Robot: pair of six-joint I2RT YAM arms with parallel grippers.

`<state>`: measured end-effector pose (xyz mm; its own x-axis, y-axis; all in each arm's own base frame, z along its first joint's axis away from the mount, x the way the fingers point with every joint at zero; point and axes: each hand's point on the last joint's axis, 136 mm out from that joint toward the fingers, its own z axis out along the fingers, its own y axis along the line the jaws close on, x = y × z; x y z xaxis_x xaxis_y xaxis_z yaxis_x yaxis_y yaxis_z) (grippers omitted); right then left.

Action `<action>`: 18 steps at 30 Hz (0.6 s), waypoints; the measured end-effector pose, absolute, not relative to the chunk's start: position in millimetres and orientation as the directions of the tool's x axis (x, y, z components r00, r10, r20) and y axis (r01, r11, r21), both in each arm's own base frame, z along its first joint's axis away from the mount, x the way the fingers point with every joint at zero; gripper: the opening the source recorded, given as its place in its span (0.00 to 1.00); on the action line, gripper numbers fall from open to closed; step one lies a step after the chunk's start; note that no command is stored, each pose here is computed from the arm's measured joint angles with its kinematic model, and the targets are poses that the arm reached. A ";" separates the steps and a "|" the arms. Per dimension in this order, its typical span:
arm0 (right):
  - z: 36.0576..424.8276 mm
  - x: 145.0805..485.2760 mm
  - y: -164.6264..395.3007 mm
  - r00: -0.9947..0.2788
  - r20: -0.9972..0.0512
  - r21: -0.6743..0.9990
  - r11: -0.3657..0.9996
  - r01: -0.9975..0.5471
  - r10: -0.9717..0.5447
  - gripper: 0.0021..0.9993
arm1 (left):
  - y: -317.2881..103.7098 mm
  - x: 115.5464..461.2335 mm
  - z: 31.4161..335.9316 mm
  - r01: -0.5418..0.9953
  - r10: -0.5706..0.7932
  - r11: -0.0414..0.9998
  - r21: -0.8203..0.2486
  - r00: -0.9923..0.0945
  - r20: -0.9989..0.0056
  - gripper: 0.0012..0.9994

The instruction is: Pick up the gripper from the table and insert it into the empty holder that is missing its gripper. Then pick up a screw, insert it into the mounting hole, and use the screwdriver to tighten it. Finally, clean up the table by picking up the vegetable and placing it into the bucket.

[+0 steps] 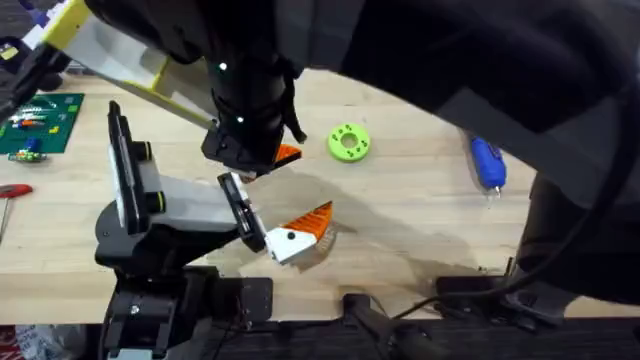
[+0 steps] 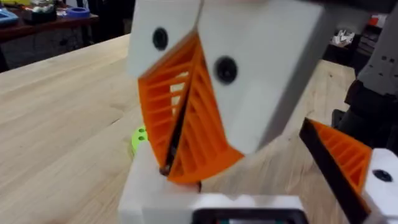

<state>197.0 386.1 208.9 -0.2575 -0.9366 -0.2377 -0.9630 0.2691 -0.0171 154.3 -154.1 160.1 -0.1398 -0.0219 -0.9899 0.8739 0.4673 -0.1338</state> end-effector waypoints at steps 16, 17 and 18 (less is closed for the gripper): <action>209.1 197.3 386.6 -0.246 -0.240 -0.020 0.258 -0.966 -0.939 0.01 | -154.1 154.4 160.2 0.874 -0.022 0.468 -0.133 -0.139 -0.990 0.99; 209.1 197.3 386.6 -0.245 -0.240 -0.021 0.257 -0.966 -0.940 0.01 | -154.1 154.4 160.2 0.874 -0.022 0.468 -0.133 -0.139 -0.990 0.99; 209.1 197.3 386.6 -0.243 -0.240 -0.021 0.256 -0.967 -0.940 0.01 | -154.1 154.4 160.2 0.874 -0.022 0.468 -0.133 -0.139 -0.990 0.99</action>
<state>197.3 386.6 209.1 -0.2432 -0.9399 -0.2396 -0.9666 0.2555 -0.0211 154.4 -154.1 160.2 -0.1394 -0.0220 -0.9900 0.8738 0.4676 -0.1334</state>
